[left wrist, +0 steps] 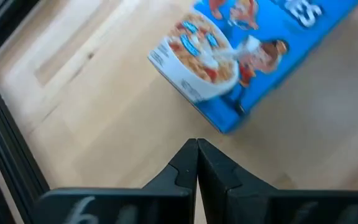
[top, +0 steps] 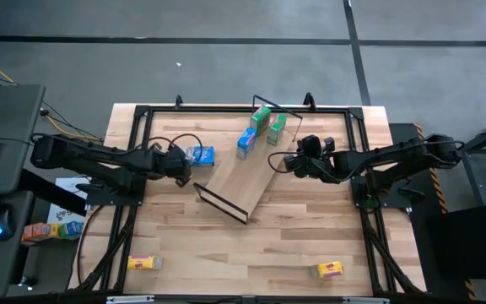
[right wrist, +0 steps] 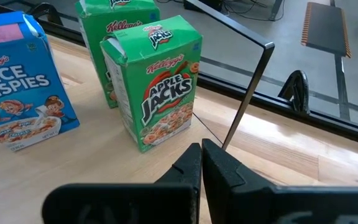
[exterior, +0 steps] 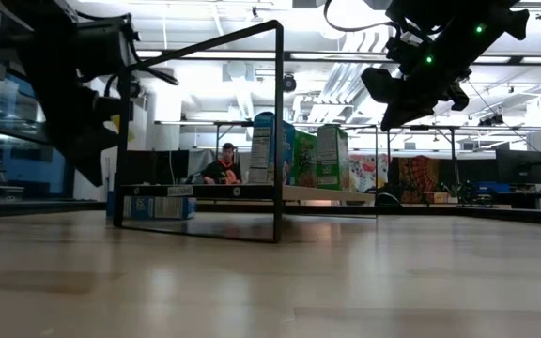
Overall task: Stack cereal on shelf
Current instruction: Put the blue cereal box aligned with the other blue cereal box on the shelf
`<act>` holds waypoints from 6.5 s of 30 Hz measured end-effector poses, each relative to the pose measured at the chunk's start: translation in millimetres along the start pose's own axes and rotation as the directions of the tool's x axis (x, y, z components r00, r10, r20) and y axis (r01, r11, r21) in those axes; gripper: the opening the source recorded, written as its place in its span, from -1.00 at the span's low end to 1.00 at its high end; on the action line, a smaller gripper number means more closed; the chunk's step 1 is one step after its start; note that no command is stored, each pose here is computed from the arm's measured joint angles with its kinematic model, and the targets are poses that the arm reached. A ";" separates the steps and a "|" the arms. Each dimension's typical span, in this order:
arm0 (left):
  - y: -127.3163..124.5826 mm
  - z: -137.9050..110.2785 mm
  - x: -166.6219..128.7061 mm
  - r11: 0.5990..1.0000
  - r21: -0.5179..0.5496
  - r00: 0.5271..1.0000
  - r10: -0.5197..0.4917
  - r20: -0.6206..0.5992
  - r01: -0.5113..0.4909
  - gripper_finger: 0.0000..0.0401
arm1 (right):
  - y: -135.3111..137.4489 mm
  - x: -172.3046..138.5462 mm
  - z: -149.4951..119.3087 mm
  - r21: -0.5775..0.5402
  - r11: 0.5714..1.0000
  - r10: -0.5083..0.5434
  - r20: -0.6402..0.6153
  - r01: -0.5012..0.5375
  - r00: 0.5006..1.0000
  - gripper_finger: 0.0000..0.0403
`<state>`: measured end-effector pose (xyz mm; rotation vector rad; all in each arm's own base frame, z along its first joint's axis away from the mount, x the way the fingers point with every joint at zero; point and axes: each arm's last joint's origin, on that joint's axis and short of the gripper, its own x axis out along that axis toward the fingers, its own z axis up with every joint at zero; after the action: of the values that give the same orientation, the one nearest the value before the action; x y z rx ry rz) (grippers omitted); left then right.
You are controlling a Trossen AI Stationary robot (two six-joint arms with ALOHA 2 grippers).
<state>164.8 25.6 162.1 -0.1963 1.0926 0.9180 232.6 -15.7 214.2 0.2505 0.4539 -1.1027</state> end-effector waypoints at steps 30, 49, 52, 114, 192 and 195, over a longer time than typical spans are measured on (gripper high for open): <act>-28.0 27.8 23.2 0.972 0.056 0.968 -0.232 0.097 0.227 -1.00 | -0.1 0.0 0.0 0.002 1.000 0.000 0.000 0.000 1.000 -1.00; 11.1 81.6 46.0 0.907 0.119 0.843 -0.419 0.338 0.403 -1.00 | -0.1 0.0 0.1 0.007 1.000 0.000 0.000 0.000 1.000 -1.00; 14.5 80.8 61.9 0.900 0.098 0.854 -0.433 0.288 0.424 -1.00 | -0.1 0.0 0.1 0.007 1.000 0.000 0.000 0.000 1.000 -1.00; 37.5 -19.9 51.9 0.919 -0.357 0.871 0.031 0.490 0.169 -1.00 | -1.1 0.1 -0.6 -0.001 1.000 -0.010 -0.002 0.010 1.000 -1.00; 6.7 -39.3 59.2 0.953 -0.286 0.903 0.035 0.429 0.099 -1.00 | -0.8 0.2 -0.6 -0.002 1.000 -0.006 -0.005 0.006 1.000 -1.00; 3.8 -43.8 58.6 0.954 -0.275 0.908 0.010 0.418 0.116 -1.00 | -0.8 0.2 -0.6 -0.002 1.000 -0.006 -0.005 0.006 1.000 -1.00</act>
<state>141.0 35.5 93.6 -0.2610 0.5480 1.0153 231.7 -16.0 213.6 0.2501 0.4608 -1.1071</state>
